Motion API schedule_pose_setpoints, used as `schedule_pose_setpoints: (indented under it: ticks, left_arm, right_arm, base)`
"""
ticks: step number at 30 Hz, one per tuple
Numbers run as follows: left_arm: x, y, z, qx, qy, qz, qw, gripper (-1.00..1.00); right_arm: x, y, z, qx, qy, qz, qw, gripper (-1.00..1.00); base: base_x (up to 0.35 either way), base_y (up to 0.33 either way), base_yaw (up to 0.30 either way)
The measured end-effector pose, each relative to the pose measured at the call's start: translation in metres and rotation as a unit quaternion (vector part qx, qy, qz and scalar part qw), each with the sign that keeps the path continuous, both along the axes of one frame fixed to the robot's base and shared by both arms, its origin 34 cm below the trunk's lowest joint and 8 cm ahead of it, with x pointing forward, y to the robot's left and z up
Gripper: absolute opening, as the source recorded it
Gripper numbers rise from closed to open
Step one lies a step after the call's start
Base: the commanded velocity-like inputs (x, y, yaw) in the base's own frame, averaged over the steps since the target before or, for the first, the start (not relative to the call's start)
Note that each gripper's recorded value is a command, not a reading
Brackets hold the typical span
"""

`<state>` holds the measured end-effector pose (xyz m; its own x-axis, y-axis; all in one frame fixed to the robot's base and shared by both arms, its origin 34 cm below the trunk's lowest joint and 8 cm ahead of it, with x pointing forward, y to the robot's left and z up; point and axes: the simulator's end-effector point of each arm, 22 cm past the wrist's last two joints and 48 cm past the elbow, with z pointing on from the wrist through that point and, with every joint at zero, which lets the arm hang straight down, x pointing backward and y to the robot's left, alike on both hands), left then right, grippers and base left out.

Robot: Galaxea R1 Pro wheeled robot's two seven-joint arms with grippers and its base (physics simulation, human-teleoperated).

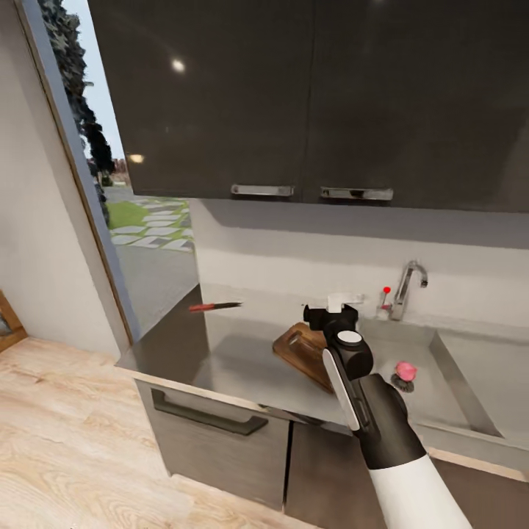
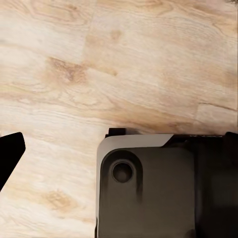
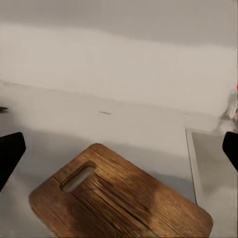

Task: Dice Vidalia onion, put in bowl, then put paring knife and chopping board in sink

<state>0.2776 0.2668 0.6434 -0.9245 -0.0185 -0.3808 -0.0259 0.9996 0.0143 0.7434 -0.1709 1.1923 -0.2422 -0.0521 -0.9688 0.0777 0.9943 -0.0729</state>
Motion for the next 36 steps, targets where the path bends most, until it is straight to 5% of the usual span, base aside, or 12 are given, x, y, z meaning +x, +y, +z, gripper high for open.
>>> schedule_pose_setpoints:
  ticks: [15, 21, 26, 36]
  left_arm:
    - [0.0, 0.0, 0.0, 0.0, 0.001, -0.001, 1.0, 1.0]
    - [0.0, -0.001, 0.0, 0.0, 0.0, -0.002, 1.0, 1.0]
    - [0.0, -0.001, 0.0, 0.0, 0.0, -0.002, 1.0, 1.0]
    - [0.0, -0.001, 0.0, 0.0, 0.0, -0.002, 1.0, 1.0]
  right_arm:
    - [0.003, 0.003, -0.026, -0.008, 0.029, 0.01, 0.9995, 1.0]
    - [0.005, 0.011, -0.044, -0.01, 0.05, 0.074, 0.996, 1.0]
    - [0.003, 0.012, -0.06, -0.013, 0.089, 0.087, 0.9922, 1.0]
    - [0.076, 0.0, -0.018, -0.045, 0.128, 0.076, 0.9879, 1.0]
  base:
    - [0.034, 0.0, 0.092]
    - [0.0, 0.0, 0.0]
    - [0.0, 0.0, 0.0]
    - [0.0, 0.0, 0.0]
